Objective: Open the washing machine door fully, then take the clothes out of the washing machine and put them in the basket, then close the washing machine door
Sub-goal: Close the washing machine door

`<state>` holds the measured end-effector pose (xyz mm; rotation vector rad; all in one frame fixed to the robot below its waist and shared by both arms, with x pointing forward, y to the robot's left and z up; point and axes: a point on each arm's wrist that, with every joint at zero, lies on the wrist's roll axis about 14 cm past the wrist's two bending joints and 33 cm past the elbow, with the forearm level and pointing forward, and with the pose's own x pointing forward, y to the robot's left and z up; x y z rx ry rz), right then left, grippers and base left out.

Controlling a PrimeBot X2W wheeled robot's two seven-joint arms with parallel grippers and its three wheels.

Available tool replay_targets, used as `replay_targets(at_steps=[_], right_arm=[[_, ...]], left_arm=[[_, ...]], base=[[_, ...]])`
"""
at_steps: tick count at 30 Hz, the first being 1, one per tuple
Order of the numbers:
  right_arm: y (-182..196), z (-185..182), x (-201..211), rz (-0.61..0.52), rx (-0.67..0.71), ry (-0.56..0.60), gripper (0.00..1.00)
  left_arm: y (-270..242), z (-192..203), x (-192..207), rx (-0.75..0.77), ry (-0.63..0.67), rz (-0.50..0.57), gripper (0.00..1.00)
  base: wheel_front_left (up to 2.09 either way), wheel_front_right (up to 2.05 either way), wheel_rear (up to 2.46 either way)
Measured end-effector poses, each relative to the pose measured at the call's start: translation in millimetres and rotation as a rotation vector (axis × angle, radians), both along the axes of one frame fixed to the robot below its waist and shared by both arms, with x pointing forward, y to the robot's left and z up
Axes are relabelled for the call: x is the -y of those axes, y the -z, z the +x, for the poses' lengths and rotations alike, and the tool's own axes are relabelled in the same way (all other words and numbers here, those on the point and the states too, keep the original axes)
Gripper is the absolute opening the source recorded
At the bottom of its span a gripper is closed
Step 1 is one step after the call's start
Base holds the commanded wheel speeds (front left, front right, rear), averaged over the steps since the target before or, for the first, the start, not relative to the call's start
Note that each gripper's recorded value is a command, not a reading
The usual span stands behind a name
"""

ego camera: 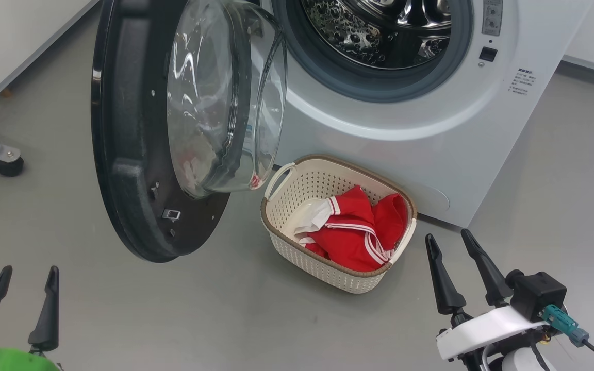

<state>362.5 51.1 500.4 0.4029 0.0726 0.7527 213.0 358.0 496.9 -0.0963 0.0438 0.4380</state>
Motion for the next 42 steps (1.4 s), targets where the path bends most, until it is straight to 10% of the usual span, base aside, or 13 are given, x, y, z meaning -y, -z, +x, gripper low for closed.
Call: replay_targets(at_steps=[42], right_arm=[[-2,-6,-2,0.003,0.000,-0.001,1.00]], left_arm=[[19,-7,12,0.009,0.002,0.021,1.00]], base=[[0.00,0.00,0.00]])
